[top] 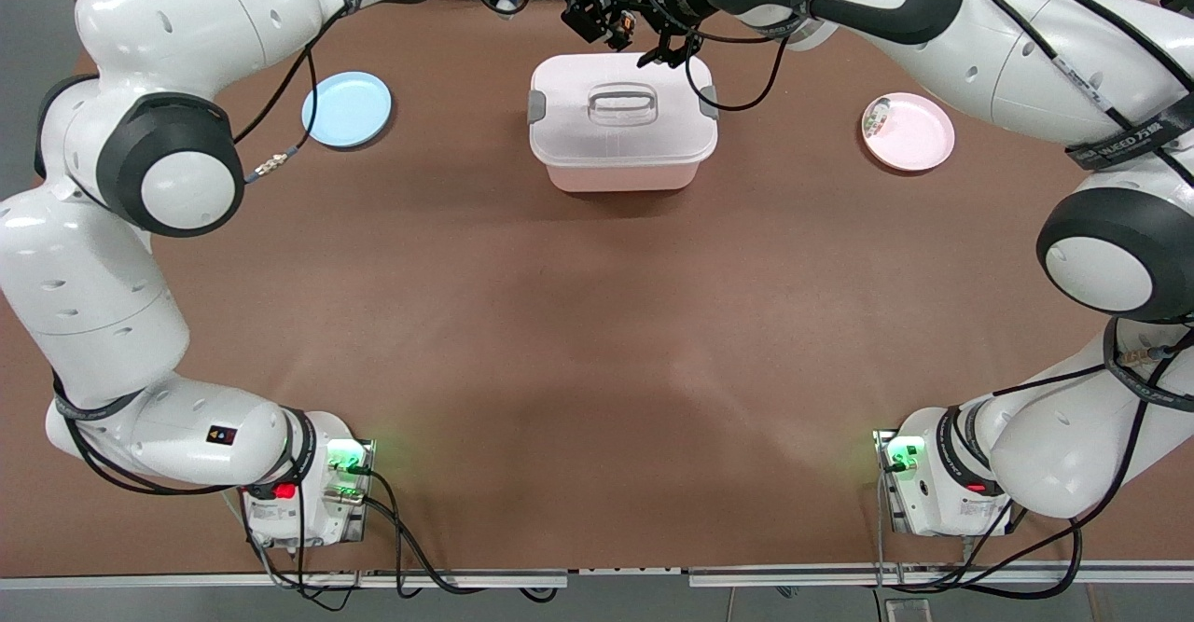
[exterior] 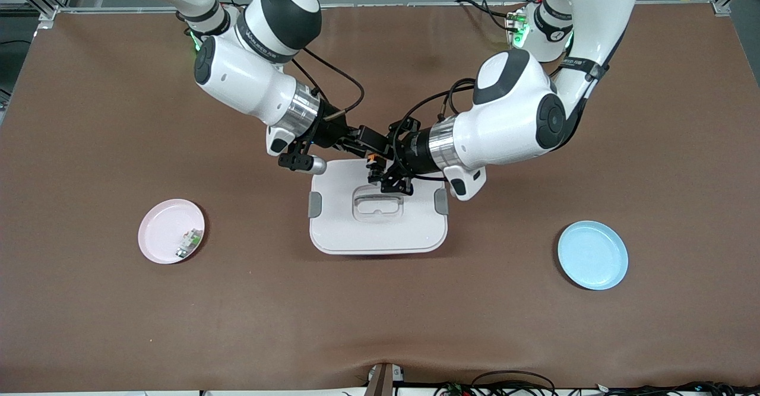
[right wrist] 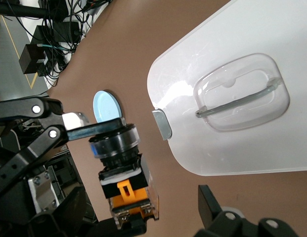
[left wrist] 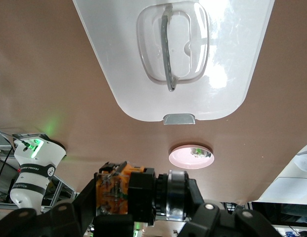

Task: Transfer orange switch to right arm and place
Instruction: 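Close the right gripper on the switch's black cap, then open the left gripper and withdraw it while the right gripper pulls away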

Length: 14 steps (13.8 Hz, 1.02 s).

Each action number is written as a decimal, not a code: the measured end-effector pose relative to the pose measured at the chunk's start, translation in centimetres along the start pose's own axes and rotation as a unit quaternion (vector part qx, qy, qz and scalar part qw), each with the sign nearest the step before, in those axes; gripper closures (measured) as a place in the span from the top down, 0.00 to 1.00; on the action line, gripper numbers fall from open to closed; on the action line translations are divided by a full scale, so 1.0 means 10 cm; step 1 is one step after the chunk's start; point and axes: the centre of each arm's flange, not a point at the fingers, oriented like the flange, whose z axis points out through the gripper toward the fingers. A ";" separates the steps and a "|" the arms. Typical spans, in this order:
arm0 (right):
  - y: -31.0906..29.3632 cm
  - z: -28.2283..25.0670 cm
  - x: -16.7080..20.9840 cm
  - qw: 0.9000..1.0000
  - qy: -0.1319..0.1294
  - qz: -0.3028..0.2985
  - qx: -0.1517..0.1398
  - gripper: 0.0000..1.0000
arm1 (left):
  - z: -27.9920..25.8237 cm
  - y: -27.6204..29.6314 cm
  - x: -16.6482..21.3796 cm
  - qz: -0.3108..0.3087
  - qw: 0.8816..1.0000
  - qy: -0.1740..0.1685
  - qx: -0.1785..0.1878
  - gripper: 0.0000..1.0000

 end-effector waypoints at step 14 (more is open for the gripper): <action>-0.14 -0.12 0.01 1.000 -0.015 -0.010 -0.001 0.41 | -0.01 0.01 -0.01 0.001 1.000 -0.001 -0.004 0.73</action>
